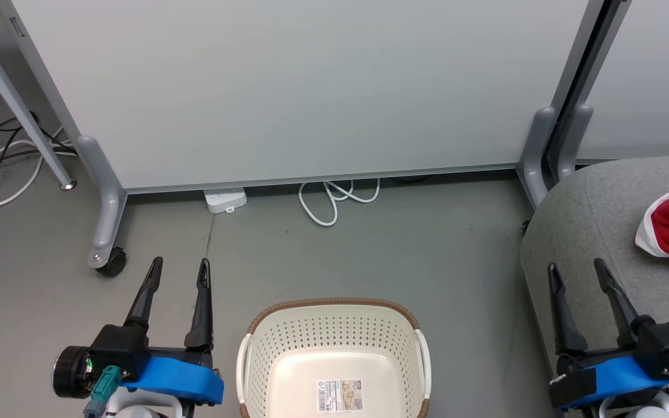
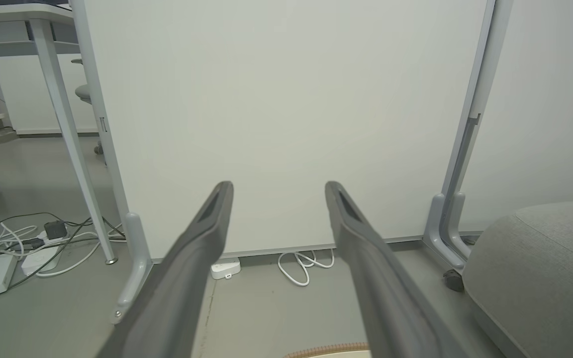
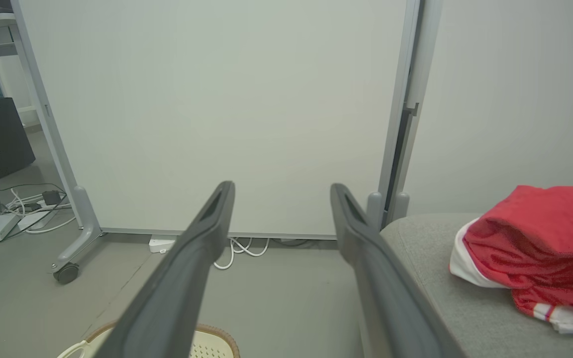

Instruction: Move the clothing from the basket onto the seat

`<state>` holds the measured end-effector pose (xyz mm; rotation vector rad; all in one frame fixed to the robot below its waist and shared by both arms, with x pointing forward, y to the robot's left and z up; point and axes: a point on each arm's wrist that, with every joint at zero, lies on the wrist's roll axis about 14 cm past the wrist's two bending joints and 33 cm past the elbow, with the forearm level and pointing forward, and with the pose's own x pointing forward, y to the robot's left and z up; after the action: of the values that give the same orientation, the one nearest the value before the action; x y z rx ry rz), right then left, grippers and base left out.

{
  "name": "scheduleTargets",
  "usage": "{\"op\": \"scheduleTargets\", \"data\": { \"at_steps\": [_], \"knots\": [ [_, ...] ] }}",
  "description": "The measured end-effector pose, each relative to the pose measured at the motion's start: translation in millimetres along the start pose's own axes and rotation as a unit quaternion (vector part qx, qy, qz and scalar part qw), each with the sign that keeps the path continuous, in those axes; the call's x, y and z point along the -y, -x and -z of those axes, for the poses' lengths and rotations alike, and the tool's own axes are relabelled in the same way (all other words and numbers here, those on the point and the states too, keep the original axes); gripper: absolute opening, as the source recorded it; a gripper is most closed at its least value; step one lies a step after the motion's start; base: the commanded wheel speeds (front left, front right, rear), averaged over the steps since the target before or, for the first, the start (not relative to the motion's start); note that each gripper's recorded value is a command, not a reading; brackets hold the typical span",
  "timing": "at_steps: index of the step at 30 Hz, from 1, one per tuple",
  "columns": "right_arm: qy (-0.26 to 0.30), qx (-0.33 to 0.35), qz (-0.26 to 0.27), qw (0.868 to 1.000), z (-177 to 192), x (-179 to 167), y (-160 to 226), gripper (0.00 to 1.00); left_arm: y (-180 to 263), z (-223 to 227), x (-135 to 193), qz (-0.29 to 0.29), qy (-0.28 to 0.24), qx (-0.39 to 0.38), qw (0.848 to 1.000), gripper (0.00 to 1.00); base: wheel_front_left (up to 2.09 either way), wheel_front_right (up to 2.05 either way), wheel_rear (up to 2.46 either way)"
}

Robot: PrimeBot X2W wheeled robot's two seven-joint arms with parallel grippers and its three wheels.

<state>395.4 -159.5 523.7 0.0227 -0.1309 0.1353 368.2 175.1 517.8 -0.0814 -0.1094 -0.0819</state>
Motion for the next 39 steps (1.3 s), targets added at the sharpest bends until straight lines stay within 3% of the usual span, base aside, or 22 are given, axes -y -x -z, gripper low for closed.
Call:
{"op": "scheduleTargets", "data": {
  "at_steps": [20, 21, 26, 39],
  "knots": [
    [-0.010, -0.024, 0.010, 1.000, 14.9, 2.4, 12.2, 1.00, 3.8, 7.8, 4.4, 0.003, 0.003, -0.011, 1.000, 1.00, 0.00, 0.00, 0.00],
    [-0.011, -0.025, 0.010, 1.000, 15.1, 2.1, 12.3, 0.00, 3.9, 7.7, 3.9, 0.003, 0.003, -0.011, 1.000, 0.00, 0.00, 0.00, 0.00],
    [-0.021, -0.056, 0.015, 0.998, 33.0, 2.6, 19.6, 0.00, 16.0, 30.7, 3.8, -0.002, 0.015, -0.049, 0.999, 0.00, 0.00, 0.00, 0.00],
    [-0.156, -0.067, 0.061, 0.984, 37.8, 15.6, 22.2, 0.00, 14.9, 34.5, -10.9, -0.048, 0.144, -0.061, 0.987, 0.00, 0.00, 0.00, 0.00]
  ]
}}
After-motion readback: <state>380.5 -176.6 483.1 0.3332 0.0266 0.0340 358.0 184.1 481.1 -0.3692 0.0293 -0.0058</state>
